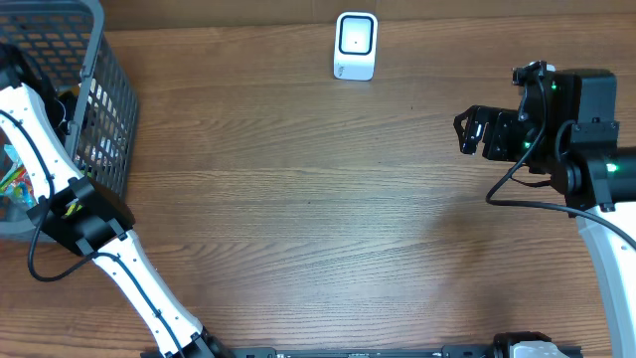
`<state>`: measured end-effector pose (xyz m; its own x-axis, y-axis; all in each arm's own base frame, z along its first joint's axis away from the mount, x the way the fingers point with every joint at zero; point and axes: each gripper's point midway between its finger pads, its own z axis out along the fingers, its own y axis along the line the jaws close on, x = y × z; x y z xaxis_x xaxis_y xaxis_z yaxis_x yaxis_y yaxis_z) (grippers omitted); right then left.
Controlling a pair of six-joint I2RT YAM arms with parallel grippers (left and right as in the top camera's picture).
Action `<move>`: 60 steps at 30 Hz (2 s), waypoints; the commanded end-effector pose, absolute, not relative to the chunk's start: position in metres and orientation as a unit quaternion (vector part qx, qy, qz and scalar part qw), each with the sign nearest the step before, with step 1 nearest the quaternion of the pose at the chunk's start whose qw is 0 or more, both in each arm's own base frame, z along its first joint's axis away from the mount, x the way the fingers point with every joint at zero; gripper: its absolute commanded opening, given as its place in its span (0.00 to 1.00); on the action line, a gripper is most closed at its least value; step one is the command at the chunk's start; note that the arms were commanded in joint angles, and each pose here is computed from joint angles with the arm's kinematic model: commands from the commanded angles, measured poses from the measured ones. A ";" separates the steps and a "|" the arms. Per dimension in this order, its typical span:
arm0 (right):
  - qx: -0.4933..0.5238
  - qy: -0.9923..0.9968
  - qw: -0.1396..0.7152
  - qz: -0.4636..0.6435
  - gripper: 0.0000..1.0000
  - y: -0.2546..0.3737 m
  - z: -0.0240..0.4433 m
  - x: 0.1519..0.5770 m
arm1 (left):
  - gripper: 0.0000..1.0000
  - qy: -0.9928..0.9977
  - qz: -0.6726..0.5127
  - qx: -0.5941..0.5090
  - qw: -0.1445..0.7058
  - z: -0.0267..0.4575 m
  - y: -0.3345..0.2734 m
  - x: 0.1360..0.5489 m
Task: Scan the item barcode
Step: 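Grasp the clear cookie bag with the left gripper and lift it, then place the cookie bag on the table center and release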
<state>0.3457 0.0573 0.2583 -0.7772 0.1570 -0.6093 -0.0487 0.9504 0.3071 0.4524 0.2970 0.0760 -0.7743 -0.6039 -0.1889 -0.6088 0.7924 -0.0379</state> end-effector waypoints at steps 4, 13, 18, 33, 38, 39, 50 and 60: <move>0.025 0.926 0.341 0.159 1.00 0.060 0.266 0.346 | 0.70 0.948 -0.032 -0.315 0.034 0.014 0.278 0.449; 0.025 0.928 0.337 0.159 1.00 0.060 0.265 0.345 | 0.80 0.944 -0.055 -0.326 -0.018 -0.025 0.264 0.433; 0.025 0.928 0.337 0.160 1.00 0.060 0.265 0.345 | 0.80 0.942 -0.062 -0.327 -0.046 -0.047 0.257 0.422; 0.025 0.928 0.337 0.160 1.00 0.060 0.265 0.345 | 0.04 0.940 -0.066 -0.331 -0.047 -0.029 0.252 0.420; 0.024 0.926 0.340 0.160 1.00 0.060 0.266 0.346 | 0.04 0.939 -0.050 -0.336 0.056 0.064 0.265 0.446; 0.024 0.926 0.340 0.160 1.00 0.060 0.266 0.346 | 0.04 0.937 -0.046 -0.338 0.076 0.083 0.267 0.448; 0.025 0.928 0.335 0.160 1.00 0.060 0.265 0.344 | 0.04 0.898 0.019 -0.305 0.315 0.332 0.232 0.411; 0.025 0.927 0.338 0.160 1.00 0.060 0.266 0.345 | 0.04 0.909 -0.032 -0.159 0.383 0.407 0.087 0.403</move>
